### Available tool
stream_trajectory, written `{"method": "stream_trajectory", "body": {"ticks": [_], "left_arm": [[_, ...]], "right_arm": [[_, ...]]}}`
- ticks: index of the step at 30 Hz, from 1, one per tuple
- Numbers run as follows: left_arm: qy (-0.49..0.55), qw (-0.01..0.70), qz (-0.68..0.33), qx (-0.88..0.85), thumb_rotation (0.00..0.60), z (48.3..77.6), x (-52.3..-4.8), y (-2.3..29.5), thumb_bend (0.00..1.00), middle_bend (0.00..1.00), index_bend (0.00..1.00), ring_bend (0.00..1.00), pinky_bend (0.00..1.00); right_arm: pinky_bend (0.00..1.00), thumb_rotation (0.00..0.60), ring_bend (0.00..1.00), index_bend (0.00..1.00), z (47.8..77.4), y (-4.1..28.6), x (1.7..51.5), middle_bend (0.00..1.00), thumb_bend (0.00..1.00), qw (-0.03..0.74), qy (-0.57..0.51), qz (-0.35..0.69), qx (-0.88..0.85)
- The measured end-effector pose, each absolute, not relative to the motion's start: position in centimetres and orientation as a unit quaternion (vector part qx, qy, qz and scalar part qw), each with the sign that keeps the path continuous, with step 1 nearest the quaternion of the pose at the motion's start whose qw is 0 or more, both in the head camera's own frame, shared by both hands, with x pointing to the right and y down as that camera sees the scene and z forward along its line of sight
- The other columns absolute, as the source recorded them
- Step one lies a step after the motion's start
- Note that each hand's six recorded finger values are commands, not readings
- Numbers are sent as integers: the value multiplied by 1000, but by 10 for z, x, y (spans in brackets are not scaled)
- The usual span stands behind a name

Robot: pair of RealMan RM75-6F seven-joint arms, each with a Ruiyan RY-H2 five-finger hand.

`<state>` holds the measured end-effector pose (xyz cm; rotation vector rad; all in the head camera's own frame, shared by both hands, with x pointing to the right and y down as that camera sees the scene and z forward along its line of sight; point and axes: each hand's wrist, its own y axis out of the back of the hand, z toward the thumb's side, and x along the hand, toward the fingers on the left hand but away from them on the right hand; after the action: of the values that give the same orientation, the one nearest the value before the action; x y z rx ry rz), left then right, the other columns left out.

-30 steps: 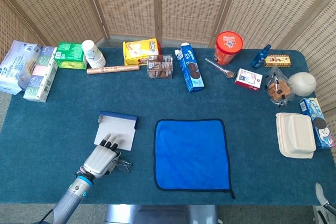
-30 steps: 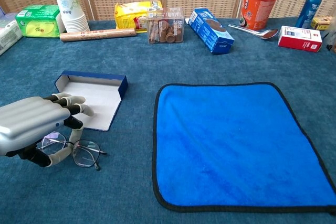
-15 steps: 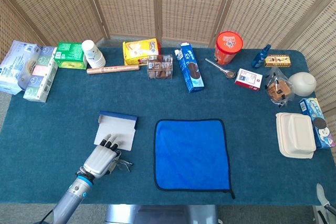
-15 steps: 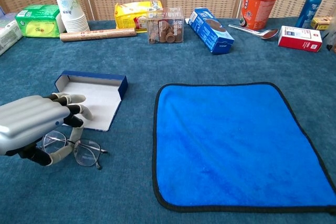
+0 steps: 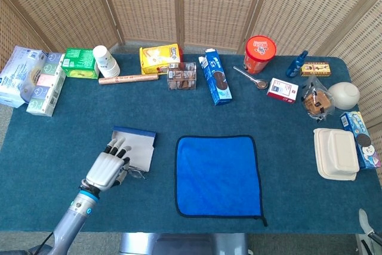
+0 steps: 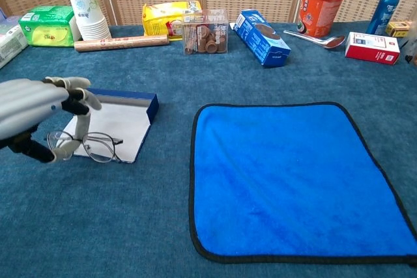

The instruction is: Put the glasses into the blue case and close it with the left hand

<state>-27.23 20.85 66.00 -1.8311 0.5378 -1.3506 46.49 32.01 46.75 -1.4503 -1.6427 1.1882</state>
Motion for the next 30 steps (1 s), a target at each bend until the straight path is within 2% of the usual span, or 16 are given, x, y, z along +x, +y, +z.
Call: {"method": "stream_trajectory", "body": {"ticks": [9, 14, 22, 30], "left_arm": [[219, 393, -552, -702, 591, 667, -285, 185, 433, 207, 639, 0, 60], [225, 397, -558, -693, 592, 674, -289, 174, 427, 177, 633, 0, 1], [237, 405, -560, -683, 588, 690, -285, 153, 419, 156, 608, 0, 0], [250, 399, -546, -693, 592, 700, -274, 147, 405, 144, 580, 0, 0]], "right_arm": [[103, 406, 0, 47, 468, 319, 464, 126, 331, 318, -624, 450, -554], [105, 403, 0, 45, 468, 319, 463, 126, 332, 317, -623, 451, -555], [107, 405, 0, 41, 467, 318, 462, 126, 332, 317, -623, 451, -555], [107, 403, 0, 42, 467, 318, 463, 126, 333, 317, -623, 452, -554]]}}
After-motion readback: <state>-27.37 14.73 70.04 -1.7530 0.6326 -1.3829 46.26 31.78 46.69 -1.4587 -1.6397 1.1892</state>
